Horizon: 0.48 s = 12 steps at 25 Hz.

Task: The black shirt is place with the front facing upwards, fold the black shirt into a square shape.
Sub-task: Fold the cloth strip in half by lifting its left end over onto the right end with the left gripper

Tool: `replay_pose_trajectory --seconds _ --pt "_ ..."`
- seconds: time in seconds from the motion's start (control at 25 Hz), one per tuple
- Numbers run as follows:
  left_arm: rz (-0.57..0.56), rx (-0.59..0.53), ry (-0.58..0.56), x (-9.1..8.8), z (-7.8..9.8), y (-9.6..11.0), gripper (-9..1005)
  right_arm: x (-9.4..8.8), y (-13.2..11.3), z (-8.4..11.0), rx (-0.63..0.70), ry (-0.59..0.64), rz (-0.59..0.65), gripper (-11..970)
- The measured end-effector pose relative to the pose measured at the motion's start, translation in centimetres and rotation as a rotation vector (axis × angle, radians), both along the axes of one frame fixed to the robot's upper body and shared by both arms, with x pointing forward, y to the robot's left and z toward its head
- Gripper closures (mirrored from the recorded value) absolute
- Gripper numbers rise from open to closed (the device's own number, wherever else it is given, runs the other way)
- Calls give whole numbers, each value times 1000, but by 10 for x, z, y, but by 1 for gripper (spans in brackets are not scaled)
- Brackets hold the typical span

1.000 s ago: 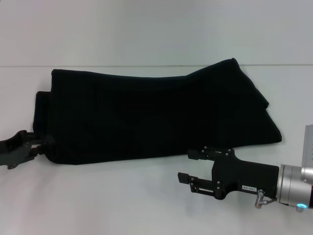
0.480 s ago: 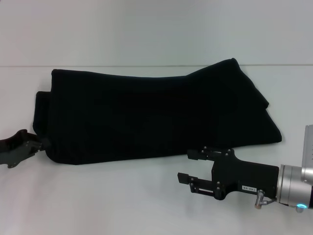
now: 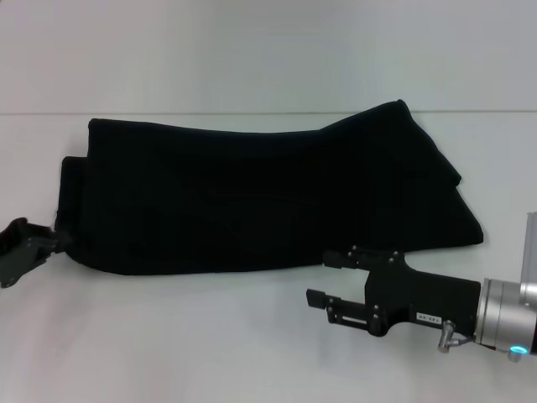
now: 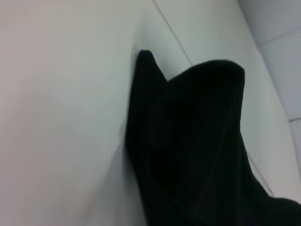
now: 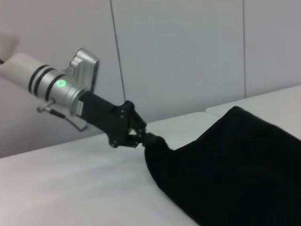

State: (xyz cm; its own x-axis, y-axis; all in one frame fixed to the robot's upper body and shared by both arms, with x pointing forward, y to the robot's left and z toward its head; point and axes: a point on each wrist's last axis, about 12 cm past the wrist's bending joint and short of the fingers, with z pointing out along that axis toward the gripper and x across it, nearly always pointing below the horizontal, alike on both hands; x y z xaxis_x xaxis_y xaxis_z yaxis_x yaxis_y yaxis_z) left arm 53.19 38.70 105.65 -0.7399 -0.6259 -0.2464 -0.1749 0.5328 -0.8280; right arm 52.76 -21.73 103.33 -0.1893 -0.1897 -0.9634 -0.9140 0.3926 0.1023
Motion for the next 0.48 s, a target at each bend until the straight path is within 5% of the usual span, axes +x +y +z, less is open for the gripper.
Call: replay_pose_trajectory --seconds 0.48 --pt "173 -60 -7 -36 -8 35 962 1 -7 3 45 -6 -64 273"
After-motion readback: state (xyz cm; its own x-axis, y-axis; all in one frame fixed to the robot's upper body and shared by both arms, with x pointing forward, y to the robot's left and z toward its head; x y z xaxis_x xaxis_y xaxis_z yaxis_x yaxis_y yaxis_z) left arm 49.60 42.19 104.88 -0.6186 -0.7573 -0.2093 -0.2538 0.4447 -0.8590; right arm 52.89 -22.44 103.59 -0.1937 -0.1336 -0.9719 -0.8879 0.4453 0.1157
